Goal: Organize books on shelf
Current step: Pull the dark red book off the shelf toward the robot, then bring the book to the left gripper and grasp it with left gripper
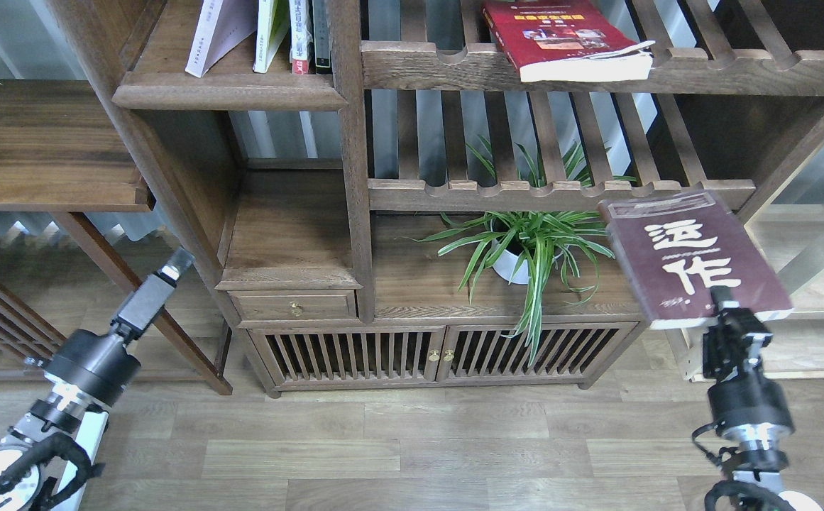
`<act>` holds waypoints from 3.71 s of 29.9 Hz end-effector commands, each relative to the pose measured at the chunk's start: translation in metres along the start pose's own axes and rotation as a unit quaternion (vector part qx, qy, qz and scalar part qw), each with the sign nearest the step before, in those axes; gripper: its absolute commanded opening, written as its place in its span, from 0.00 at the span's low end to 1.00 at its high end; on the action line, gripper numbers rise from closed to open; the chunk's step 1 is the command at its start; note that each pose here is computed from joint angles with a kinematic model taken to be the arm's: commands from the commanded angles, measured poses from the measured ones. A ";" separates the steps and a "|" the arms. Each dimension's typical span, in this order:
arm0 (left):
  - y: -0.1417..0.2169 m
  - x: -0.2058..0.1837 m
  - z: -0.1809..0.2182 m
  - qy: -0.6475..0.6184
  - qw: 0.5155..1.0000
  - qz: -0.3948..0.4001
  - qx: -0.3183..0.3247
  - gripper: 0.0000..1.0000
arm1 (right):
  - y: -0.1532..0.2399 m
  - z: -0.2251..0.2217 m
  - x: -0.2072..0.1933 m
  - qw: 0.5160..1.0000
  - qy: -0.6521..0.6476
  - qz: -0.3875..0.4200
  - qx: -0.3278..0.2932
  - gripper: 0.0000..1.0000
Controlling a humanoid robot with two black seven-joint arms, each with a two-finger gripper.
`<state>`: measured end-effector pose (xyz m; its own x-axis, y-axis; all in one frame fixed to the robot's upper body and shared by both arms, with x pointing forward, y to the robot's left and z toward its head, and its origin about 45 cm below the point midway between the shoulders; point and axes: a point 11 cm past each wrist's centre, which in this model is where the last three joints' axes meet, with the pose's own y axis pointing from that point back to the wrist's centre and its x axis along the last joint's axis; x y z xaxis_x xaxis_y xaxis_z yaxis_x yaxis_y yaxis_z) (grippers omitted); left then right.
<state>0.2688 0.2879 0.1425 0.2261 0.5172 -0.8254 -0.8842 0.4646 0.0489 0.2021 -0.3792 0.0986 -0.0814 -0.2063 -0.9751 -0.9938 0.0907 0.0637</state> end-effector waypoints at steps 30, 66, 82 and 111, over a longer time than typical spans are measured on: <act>0.034 -0.020 -0.135 0.319 0.937 0.002 0.143 0.83 | 0.070 0.245 -0.013 0.966 -0.078 -0.021 -0.246 0.15; 0.029 -0.011 -0.152 0.339 0.926 0.020 0.165 0.70 | 0.101 0.275 -0.016 0.947 -0.072 -0.026 -0.313 0.15; 0.026 -0.015 -0.155 0.350 0.920 0.012 0.177 0.49 | 0.101 0.275 -0.016 0.947 -0.071 -0.026 -0.313 0.15; 0.028 -0.015 -0.156 0.353 0.916 0.010 0.190 0.14 | 0.102 0.276 -0.015 0.946 -0.071 -0.025 -0.314 0.16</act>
<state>0.1768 0.1804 0.0690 -0.2274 -0.0059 -0.9738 -0.6496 0.7459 0.1472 0.1230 -0.0983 0.0619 -0.0665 -0.0578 -0.9961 -0.8486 -0.5219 0.0869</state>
